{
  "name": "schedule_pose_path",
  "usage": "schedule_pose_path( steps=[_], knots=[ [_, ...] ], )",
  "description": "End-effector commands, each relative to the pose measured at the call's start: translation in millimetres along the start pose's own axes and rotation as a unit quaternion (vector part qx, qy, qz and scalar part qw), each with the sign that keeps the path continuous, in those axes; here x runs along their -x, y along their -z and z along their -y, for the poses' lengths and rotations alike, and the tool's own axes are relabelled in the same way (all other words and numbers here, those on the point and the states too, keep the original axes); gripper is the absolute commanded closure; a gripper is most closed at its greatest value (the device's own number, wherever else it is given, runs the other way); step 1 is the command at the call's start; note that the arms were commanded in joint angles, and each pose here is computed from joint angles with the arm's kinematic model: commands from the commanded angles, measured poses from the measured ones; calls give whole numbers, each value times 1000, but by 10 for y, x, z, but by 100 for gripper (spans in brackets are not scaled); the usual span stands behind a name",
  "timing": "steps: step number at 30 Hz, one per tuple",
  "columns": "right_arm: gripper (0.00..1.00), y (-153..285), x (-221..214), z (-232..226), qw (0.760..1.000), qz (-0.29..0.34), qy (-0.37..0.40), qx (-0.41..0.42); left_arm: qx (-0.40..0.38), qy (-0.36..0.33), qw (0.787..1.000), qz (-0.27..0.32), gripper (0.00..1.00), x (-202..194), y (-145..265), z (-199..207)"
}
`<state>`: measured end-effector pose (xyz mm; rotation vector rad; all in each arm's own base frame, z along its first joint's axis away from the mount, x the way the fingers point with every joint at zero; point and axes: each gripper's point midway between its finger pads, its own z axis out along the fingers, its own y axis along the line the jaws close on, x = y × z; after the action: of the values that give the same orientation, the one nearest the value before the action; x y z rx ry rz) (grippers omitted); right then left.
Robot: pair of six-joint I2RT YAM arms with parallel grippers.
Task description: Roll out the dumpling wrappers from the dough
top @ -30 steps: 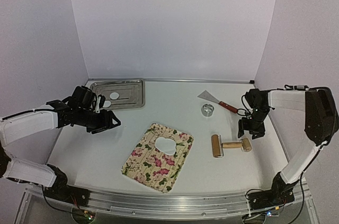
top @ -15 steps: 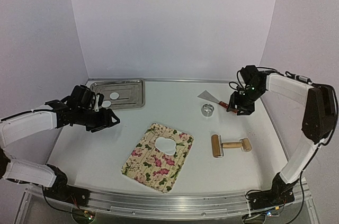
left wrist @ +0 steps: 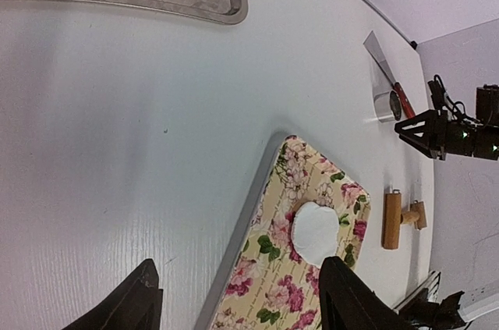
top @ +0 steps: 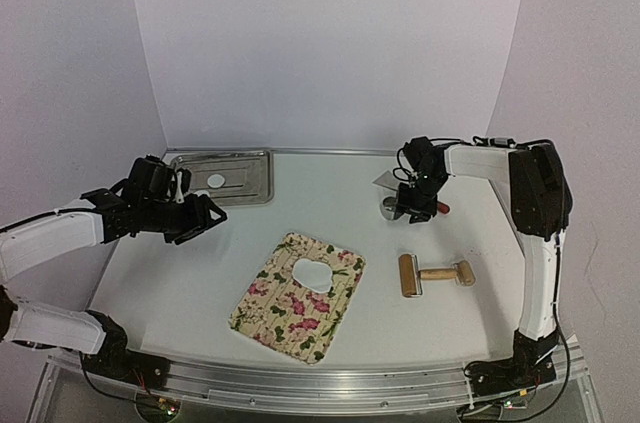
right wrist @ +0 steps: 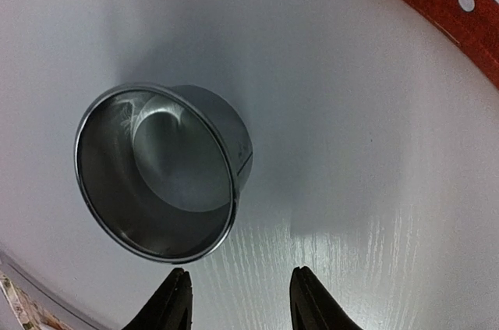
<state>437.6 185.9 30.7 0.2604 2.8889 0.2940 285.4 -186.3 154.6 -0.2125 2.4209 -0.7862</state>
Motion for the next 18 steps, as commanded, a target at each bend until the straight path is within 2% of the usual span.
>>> schedule_pose_path(
  steps=[1,13,18],
  knots=[
    [57,110,317,-46,999,50,-12,-10,-16,14,999,35,5,161,145,105],
    [58,70,505,-52,997,73,1,-26,-7,29,999,43,5,153,187,48],
    [64,-57,540,-68,997,69,2,-28,-6,29,999,40,5,150,171,49]
  ],
)
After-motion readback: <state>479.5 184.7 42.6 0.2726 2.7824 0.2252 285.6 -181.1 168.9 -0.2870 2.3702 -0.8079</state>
